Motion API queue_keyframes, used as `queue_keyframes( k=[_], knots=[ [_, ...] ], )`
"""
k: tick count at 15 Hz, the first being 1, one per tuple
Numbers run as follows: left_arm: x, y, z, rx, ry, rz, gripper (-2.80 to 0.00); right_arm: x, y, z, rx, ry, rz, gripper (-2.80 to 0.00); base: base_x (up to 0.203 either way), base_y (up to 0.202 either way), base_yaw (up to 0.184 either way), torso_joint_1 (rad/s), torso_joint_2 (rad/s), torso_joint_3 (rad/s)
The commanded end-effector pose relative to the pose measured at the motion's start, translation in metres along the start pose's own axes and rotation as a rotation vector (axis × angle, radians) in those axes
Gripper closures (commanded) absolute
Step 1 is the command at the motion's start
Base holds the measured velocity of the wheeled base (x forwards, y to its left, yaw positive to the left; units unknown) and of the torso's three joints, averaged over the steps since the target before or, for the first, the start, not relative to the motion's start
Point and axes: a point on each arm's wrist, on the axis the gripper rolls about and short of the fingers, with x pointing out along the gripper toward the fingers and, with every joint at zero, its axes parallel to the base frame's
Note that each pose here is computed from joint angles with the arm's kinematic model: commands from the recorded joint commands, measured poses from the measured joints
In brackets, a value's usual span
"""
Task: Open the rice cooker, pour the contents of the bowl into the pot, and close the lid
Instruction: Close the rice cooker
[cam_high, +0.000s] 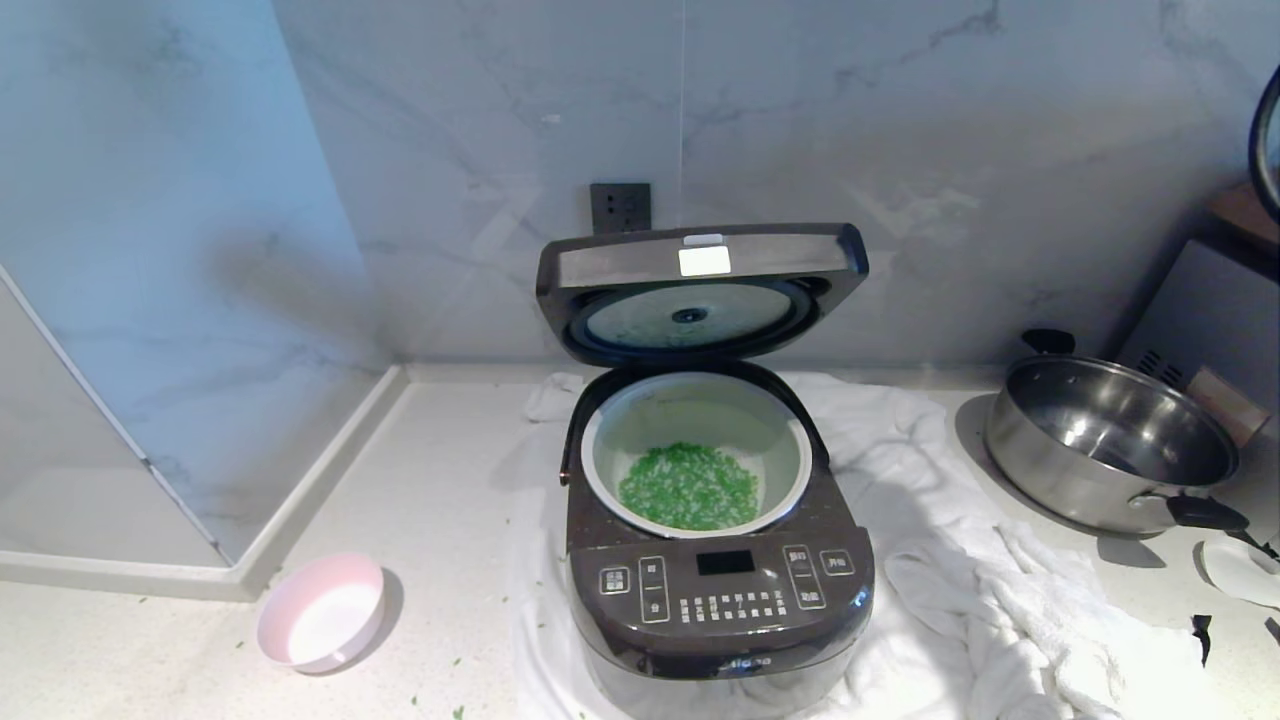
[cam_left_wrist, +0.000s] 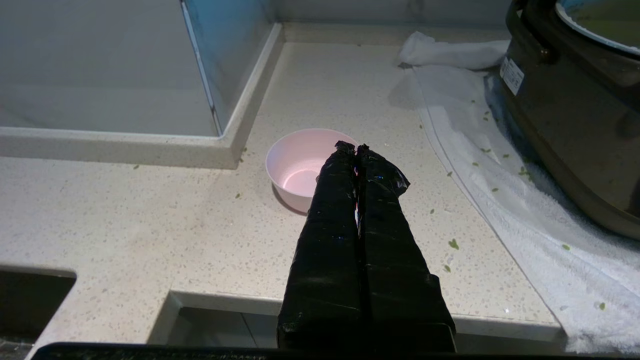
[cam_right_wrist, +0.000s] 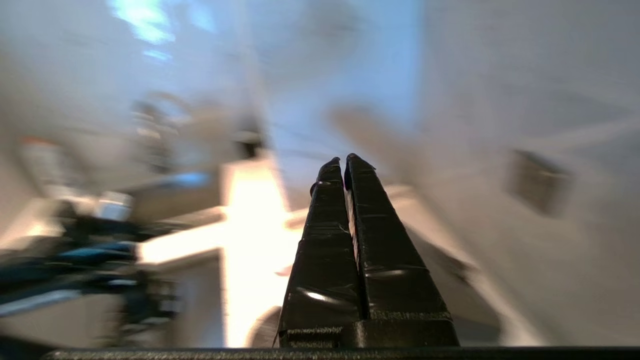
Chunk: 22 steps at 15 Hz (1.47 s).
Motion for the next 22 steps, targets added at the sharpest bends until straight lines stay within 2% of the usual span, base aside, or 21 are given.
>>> queue_keyframes(
  k=[1, 2, 3, 4, 5, 6, 8, 10, 12, 13, 15, 16, 17, 19, 22],
  knots=[
    [0.000, 0.000, 0.000, 0.000, 0.002, -0.001, 0.00, -0.010, 0.003, -0.005, -0.070, 0.062, -0.120, 0.00, 0.000, 0.000, 0.000, 0.000, 0.00, 0.000],
    [0.000, 0.000, 0.000, 0.000, 0.002, 0.000, 0.00, -0.013, 0.004, -0.006, -0.108, 0.087, -0.268, 0.00, 0.000, 0.000, 0.000, 0.000, 0.00, 0.000],
    [0.000, 0.000, 0.000, 0.000, 0.002, -0.001, 0.00, -0.012, 0.005, -0.005, -0.160, 0.109, -0.475, 0.00, 0.000, 0.000, 0.000, 0.000, 0.00, 0.000],
    [0.000, 0.000, 0.000, 0.000, 0.002, -0.001, 0.00, -0.010, 0.008, -0.001, -0.199, 0.123, -0.637, 0.00, 0.000, 0.000, 0.000, 0.000, 0.00, 0.000],
    [0.000, 0.000, 0.000, 0.000, 0.002, 0.001, 0.00, -0.005, 0.013, 0.006, -0.222, 0.099, -0.714, 0.00, 0.000, 0.000, 0.000, 0.000, 0.00, 0.000],
    [0.000, 0.000, 0.000, 0.000, 0.002, -0.001, 0.00, 0.000, 0.010, 0.008, -0.220, 0.063, -0.729, 0.00, 0.000, 0.000, 0.000, 0.000, 0.00, 0.000],
    [0.000, 0.000, 0.000, 0.000, 0.002, 0.000, 0.00, 0.007, -0.009, 0.000, -0.178, 0.057, -0.728, 0.00, 0.000, 0.000, 0.000, 0.000, 0.00, 0.000],
    [0.000, 0.000, 0.000, 0.000, 0.002, 0.001, 0.00, 0.011, -0.019, -0.007, 0.011, 0.012, -0.676, 0.00, 0.000, 0.000, 0.000, 0.000, 0.00, 0.000],
    [0.000, 0.000, -0.001, 0.000, 0.003, 0.000, 0.00, 0.017, -0.029, -0.020, 0.251, 0.017, -0.479, 0.00, 0.000, 0.000, 0.000, 0.000, 0.00, 0.000],
    [0.000, 0.000, 0.000, 0.000, 0.002, -0.001, 0.00, 0.023, -0.041, -0.033, 0.332, 0.043, -0.419, 0.00, 0.000, 0.000, 0.000, 0.000, 0.00, 0.000],
    [0.000, 0.000, 0.000, 0.000, 0.002, -0.001, 0.00, 0.052, -0.044, -0.052, 0.400, 0.077, -0.370, 0.00, 0.000, 0.000, 0.000, 0.000, 0.00, 0.000],
    [0.000, 0.000, 0.000, 0.000, 0.002, 0.000, 0.00, 0.067, -0.041, -0.063, 0.435, 0.101, -0.389, 0.00, 0.000, 0.000, 0.000, 0.000, 0.00, 0.000],
    [0.000, 0.000, 0.000, 0.000, 0.002, 0.001, 0.00, 0.079, -0.042, -0.083, 0.493, 0.164, -0.422, 0.00, 0.000, 0.000, 0.000, 0.000, 0.00, 0.000],
    [0.000, 0.000, 0.000, 0.000, 0.002, 0.001, 0.00, 0.094, -0.050, -0.114, 0.533, 0.260, -0.472, 0.00, 0.000, 0.000, 0.000, 0.000, 0.00, 0.000],
    [0.000, 0.000, 0.000, 0.000, 0.002, -0.001, 0.00, 0.097, -0.061, -0.128, 0.556, 0.285, -0.493, 0.00, 0.000, 0.000, 0.000, 0.000, 0.00, 0.000]
  ],
)
